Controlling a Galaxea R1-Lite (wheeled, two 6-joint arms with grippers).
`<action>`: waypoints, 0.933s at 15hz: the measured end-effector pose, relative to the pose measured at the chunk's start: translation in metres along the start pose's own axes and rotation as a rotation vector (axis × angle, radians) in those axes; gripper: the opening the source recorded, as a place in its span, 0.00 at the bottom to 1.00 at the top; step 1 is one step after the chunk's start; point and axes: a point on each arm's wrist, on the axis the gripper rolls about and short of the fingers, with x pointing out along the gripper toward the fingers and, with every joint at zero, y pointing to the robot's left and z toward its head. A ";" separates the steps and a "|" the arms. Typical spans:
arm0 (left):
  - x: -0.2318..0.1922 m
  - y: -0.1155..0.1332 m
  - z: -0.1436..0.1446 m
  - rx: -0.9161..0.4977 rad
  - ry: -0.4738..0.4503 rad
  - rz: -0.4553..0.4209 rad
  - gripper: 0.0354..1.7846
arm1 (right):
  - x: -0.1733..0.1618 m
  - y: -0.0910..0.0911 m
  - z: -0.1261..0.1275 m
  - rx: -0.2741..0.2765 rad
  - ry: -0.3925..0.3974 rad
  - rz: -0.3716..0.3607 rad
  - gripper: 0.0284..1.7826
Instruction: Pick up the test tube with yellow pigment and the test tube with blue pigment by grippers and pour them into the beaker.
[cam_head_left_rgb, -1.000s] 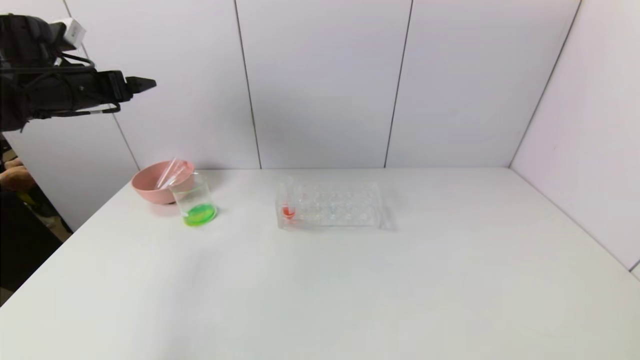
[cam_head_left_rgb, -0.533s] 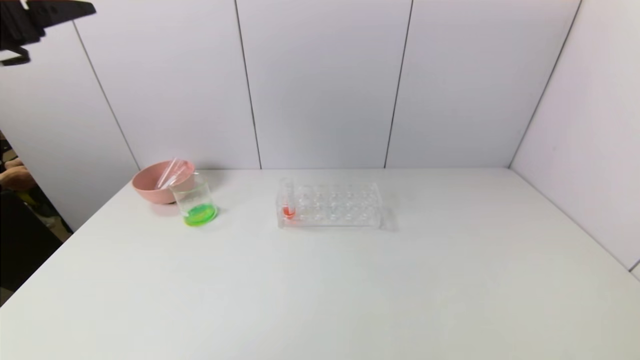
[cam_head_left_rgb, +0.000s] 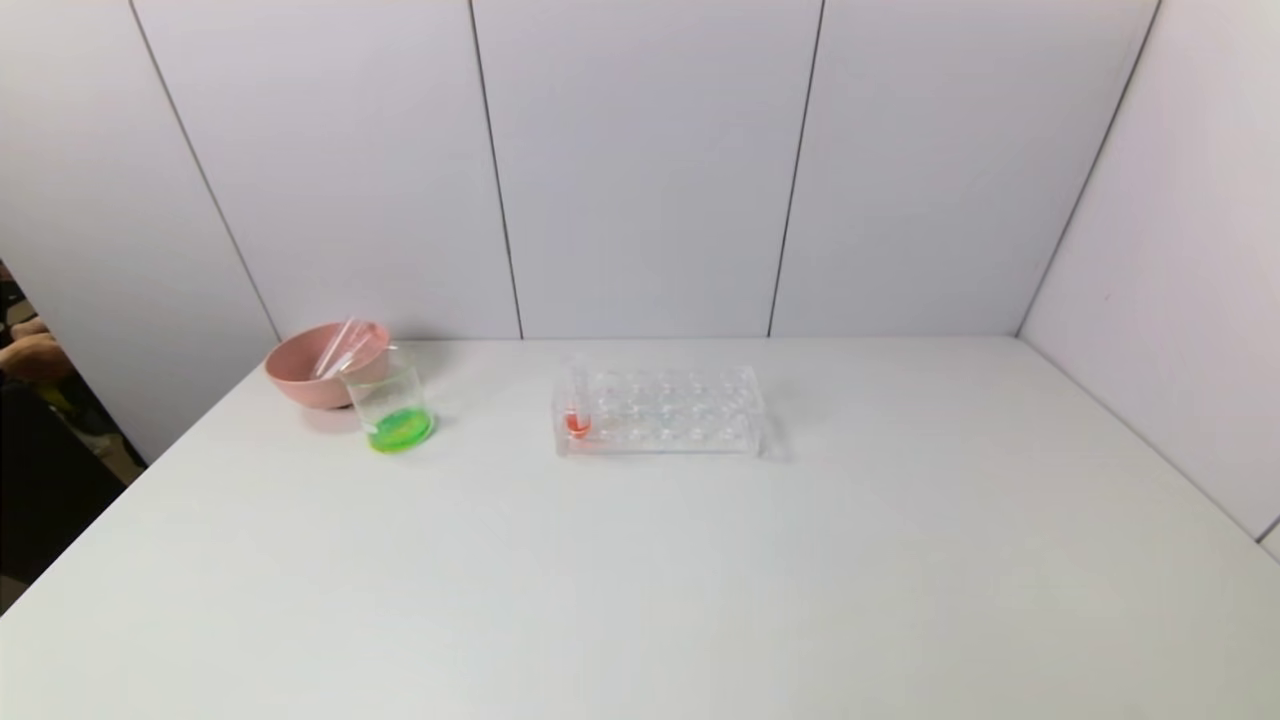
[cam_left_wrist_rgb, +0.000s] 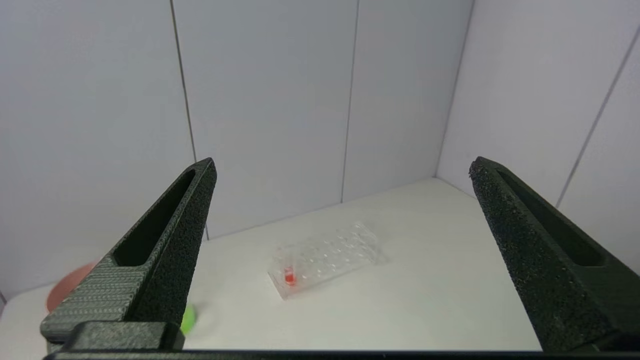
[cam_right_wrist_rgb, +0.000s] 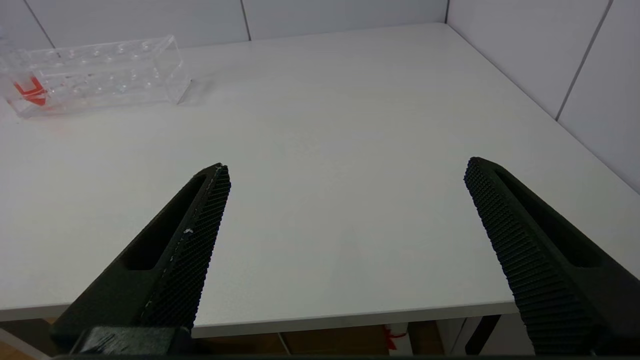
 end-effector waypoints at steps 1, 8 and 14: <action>-0.023 -0.015 -0.007 -0.022 0.023 -0.005 0.99 | 0.000 0.000 0.000 0.000 0.000 0.000 0.96; -0.116 -0.048 -0.088 -0.057 0.196 0.152 0.99 | 0.000 0.000 0.000 0.000 0.000 0.000 0.96; -0.119 -0.026 -0.155 -0.041 0.240 0.223 0.99 | 0.000 0.000 0.000 0.000 0.000 0.000 0.96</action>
